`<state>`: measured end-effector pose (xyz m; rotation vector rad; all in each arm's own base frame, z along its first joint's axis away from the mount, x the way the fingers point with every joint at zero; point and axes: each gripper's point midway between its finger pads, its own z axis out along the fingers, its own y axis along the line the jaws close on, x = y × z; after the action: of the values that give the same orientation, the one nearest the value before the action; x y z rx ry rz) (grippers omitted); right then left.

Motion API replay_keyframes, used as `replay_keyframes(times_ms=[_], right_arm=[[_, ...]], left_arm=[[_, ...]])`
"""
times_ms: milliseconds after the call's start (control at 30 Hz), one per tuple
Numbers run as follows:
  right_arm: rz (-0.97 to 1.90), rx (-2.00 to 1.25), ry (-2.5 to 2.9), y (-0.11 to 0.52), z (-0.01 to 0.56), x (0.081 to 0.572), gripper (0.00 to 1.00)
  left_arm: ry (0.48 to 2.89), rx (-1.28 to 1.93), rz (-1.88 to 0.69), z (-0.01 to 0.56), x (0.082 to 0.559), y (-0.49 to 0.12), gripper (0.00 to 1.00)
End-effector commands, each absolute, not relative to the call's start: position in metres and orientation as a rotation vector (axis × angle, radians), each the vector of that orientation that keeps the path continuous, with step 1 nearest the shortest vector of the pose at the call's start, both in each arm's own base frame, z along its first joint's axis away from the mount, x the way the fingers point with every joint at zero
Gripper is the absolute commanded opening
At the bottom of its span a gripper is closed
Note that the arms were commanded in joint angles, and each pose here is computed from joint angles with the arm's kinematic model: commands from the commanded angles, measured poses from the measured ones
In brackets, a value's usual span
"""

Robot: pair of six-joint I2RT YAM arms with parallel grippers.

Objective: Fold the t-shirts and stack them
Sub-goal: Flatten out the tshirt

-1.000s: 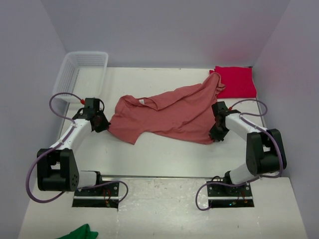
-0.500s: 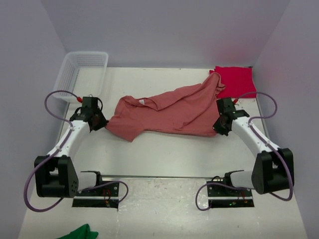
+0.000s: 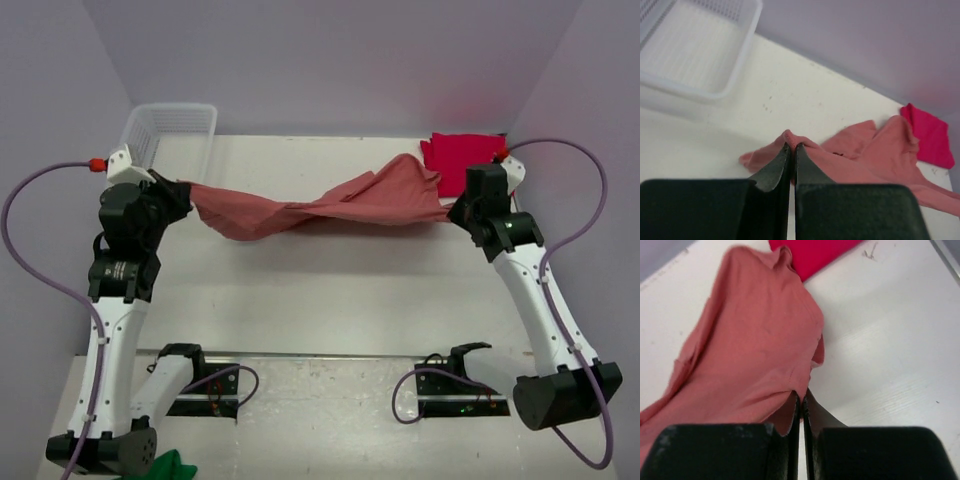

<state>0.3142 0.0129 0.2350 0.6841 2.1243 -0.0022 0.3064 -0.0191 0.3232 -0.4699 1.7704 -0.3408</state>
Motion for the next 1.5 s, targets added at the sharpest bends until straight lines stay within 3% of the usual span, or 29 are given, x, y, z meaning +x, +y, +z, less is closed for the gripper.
replay_keyframes(times_ms=[0, 167, 333, 533, 733, 867, 1000, 1100, 1267, 1467], right_arm=[[0.049, 0.631, 1.908, 0.009, 0.317, 0.315, 0.0], [0.096, 0.518, 1.773, 0.012, 0.398, 0.296, 0.0], [0.142, 0.37, 1.641, 0.014, 0.486, 0.244, 0.0], [0.209, 0.243, 1.467, 0.007, 0.561, 0.182, 0.0], [0.254, 0.166, 1.317, 0.004, 0.619, 0.146, 0.0], [0.22, 0.177, 1.296, 0.0, 0.628, 0.152, 0.0], [0.14, 0.201, 1.331, -0.003, 0.621, 0.179, 0.0], [0.093, 0.2, 1.347, -0.003, 0.619, 0.197, 0.0], [0.078, 0.184, 1.342, 0.001, 0.625, 0.21, 0.0], [0.115, 0.154, 1.348, 0.008, 0.625, 0.207, 0.0]], left_arm=[[1.51, -0.29, -0.39, 0.428, 0.291, -0.028, 0.0], [1.316, -0.11, -0.453, 0.521, 0.248, -0.047, 0.0], [1.131, 0.088, -0.492, 0.598, 0.189, -0.069, 0.0], [0.939, 0.225, -0.5, 0.666, 0.118, -0.082, 0.0], [0.843, 0.269, -0.484, 0.714, 0.088, -0.084, 0.0], [0.865, 0.227, -0.45, 0.722, 0.111, -0.077, 0.0], [0.989, 0.191, -0.459, 0.701, 0.182, -0.075, 0.0], [1.001, 0.195, -0.456, 0.696, 0.21, -0.076, 0.0], [0.975, 0.215, -0.436, 0.708, 0.218, -0.076, 0.0], [0.922, 0.239, -0.426, 0.723, 0.196, -0.077, 0.0]])
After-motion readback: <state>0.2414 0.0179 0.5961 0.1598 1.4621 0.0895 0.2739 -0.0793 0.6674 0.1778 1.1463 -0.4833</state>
